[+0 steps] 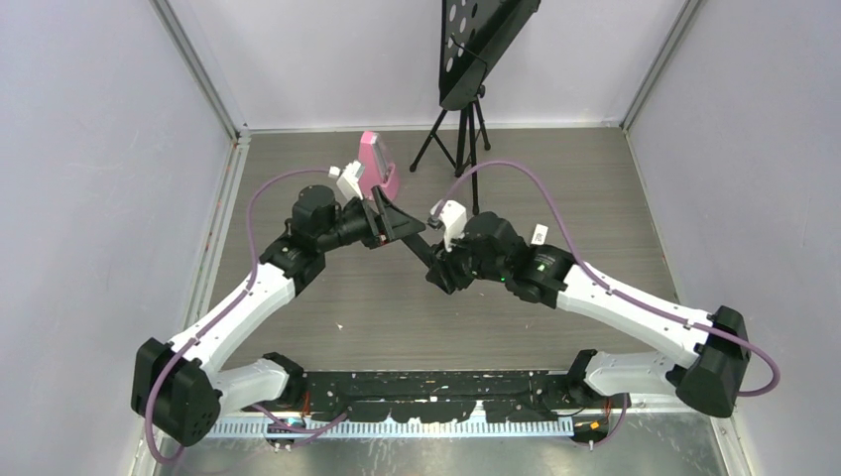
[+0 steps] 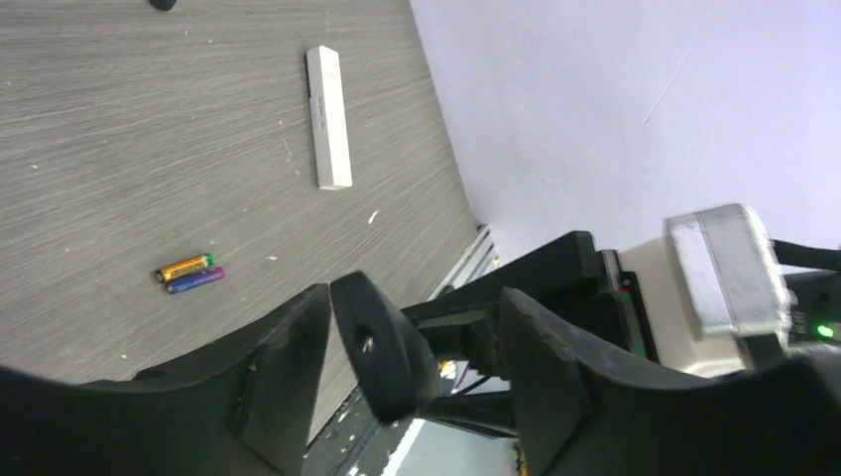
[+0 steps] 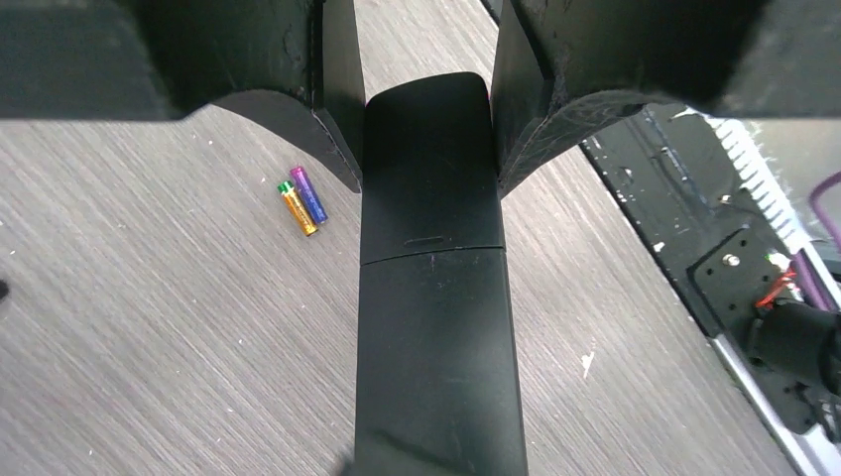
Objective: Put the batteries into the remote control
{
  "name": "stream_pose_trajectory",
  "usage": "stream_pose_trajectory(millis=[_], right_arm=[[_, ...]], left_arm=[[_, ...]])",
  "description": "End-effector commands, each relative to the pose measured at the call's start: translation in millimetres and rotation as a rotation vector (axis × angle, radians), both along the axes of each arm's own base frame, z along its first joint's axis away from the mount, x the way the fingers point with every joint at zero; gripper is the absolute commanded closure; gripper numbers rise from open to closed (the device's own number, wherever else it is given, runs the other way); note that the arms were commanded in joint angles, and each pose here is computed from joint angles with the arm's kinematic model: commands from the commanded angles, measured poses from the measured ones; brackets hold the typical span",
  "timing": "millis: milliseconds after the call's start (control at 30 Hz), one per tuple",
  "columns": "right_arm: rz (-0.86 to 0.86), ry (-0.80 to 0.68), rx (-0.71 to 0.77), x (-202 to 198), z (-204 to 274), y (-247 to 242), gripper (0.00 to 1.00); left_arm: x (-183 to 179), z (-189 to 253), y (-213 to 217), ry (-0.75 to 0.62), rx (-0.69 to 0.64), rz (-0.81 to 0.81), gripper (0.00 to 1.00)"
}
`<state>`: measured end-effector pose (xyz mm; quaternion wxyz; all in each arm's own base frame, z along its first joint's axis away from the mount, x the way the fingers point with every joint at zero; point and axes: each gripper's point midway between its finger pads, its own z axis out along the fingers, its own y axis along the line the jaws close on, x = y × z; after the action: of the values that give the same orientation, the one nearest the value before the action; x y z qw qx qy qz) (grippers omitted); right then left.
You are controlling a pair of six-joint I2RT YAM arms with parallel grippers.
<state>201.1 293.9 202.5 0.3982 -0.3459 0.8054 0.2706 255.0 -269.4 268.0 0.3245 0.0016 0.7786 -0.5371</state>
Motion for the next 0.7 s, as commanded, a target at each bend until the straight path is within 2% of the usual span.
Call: stream_pose_trajectory(millis=[0, 100, 200, 300, 333, 367, 433, 467, 567, 667], right_arm=[[-0.038, -0.146, -0.052, 22.5, 18.1, 10.4, 0.75], [-0.076, -0.165, -0.090, 31.9, 13.7, 11.9, 0.76], [-0.103, -0.187, -0.118, 38.8, 11.4, 9.9, 0.76], [-0.104, -0.195, -0.122, 40.2, 11.0, 9.8, 0.75], [-0.104, -0.193, -0.115, 39.6, 11.9, 10.1, 0.70], [-0.108, -0.185, -0.106, 38.7, 12.3, 10.4, 0.60], [-0.129, -0.159, -0.071, 35.6, 14.9, 10.6, 0.38], [-0.134, -0.141, -0.050, 32.9, 16.4, 11.1, 0.29], [-0.119, -0.052, 0.029, 15.6, 26.8, 10.8, 0.20], [-0.156, 0.021, 0.176, 5.1, 51.0, 5.3, 0.12]], left_arm=[[1.1, -3.3, -7.5, 0.075, -0.082, -0.009, 0.44], [-2.8, -11.4, -7.4, 0.114, -0.082, -0.014, 0.60], [-9.5, -17.7, -6.1, 0.137, -0.071, -0.029, 0.70], [-14.1, -22.4, -5.2, 0.153, -0.070, -0.037, 0.90], [-15.0, -22.8, -5.5, 0.154, -0.074, -0.041, 0.97], [-15.3, -22.6, -5.6, 0.152, -0.079, -0.045, 1.00], [-13.3, -19.1, -5.0, 0.128, -0.092, -0.047, 1.00], [-10.8, -16.4, -3.3, 0.107, -0.097, -0.045, 1.00], [-2.5, -5.3, 5.8, 0.025, -0.113, -0.031, 1.00], [2.7, 8.5, 16.0, -0.066, -0.143, -0.014, 1.00]])
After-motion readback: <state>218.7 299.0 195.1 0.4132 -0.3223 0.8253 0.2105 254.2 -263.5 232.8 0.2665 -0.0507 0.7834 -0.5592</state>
